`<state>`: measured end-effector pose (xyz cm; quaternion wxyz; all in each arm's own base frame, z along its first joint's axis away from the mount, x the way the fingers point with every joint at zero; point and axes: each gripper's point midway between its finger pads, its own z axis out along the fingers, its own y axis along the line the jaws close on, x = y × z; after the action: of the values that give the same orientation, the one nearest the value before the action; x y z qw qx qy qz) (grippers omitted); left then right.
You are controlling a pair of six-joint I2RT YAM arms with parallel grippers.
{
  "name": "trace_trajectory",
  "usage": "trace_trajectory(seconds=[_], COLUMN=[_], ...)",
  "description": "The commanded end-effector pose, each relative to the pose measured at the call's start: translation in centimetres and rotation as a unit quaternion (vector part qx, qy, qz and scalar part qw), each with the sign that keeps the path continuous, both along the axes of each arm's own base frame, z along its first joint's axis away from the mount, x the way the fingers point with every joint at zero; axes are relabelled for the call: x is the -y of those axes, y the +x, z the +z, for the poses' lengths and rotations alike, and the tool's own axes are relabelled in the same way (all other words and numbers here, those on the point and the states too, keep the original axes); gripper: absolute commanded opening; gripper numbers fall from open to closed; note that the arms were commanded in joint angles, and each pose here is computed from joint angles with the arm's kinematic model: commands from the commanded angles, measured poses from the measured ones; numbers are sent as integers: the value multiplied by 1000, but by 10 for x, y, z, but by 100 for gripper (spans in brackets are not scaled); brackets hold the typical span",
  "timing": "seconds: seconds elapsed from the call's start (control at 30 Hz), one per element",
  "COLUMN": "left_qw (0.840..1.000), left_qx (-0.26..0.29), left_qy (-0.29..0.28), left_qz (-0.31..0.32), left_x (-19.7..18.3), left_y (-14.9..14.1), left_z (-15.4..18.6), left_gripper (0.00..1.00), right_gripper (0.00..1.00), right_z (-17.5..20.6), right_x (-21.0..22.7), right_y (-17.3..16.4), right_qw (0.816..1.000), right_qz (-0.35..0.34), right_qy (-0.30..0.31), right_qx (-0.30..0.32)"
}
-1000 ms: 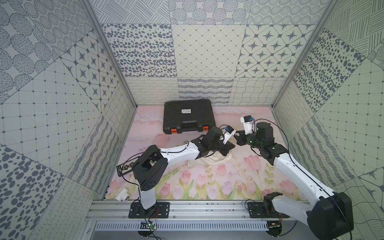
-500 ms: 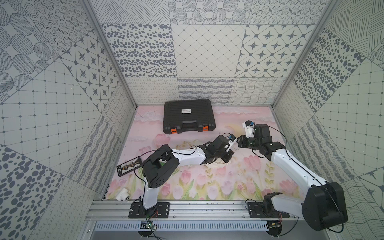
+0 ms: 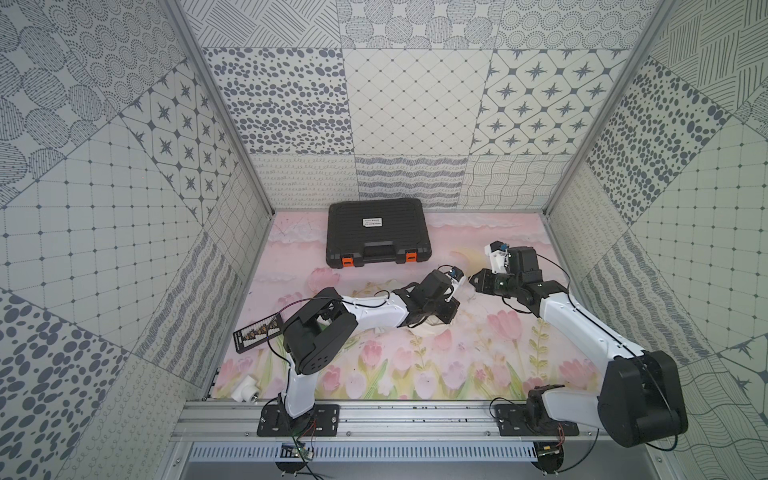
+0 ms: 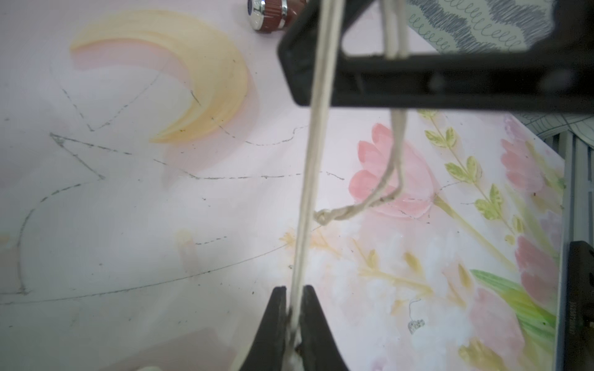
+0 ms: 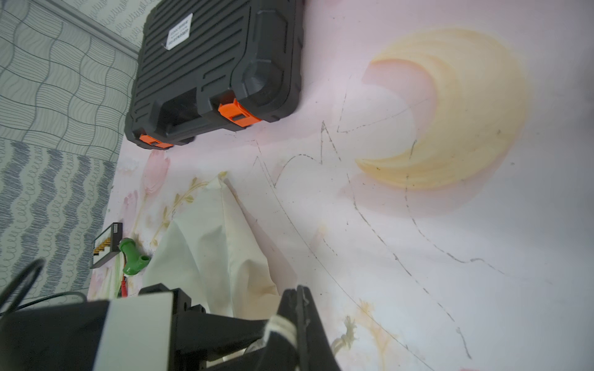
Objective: Close the soil bag
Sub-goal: Frap the soil bag at the center of the board.
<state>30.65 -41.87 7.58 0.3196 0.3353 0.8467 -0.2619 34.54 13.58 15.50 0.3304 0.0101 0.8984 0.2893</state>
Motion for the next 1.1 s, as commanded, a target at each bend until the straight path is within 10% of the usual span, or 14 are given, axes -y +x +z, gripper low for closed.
trace_trajectory(seconds=[0.0,0.2,0.33,0.8,1.07], left_qw=[896,901,925,994,959], left_qx=[-307,-308,-279,-89,24], left_qy=[322,307,259,54,-14], left_qz=[1,-6,-16,23,281], left_x=[-159,-152,-128,-82,-202], left_y=[-134,-134,-123,-46,48], left_z=[-95,-92,-74,66,99], left_gripper=[7,8,17,75,93], right_gripper=[0,4,26,84,97], right_z=[159,95,69,82,56], right_x=[31,13,12,62,125], right_y=[57,32,19,8,21], right_qw=[945,968,975,966,924], right_qz=[-81,-44,-40,-113,-236], right_qy=[62,85,79,-68,-201], right_qx=[310,231,205,223,222])
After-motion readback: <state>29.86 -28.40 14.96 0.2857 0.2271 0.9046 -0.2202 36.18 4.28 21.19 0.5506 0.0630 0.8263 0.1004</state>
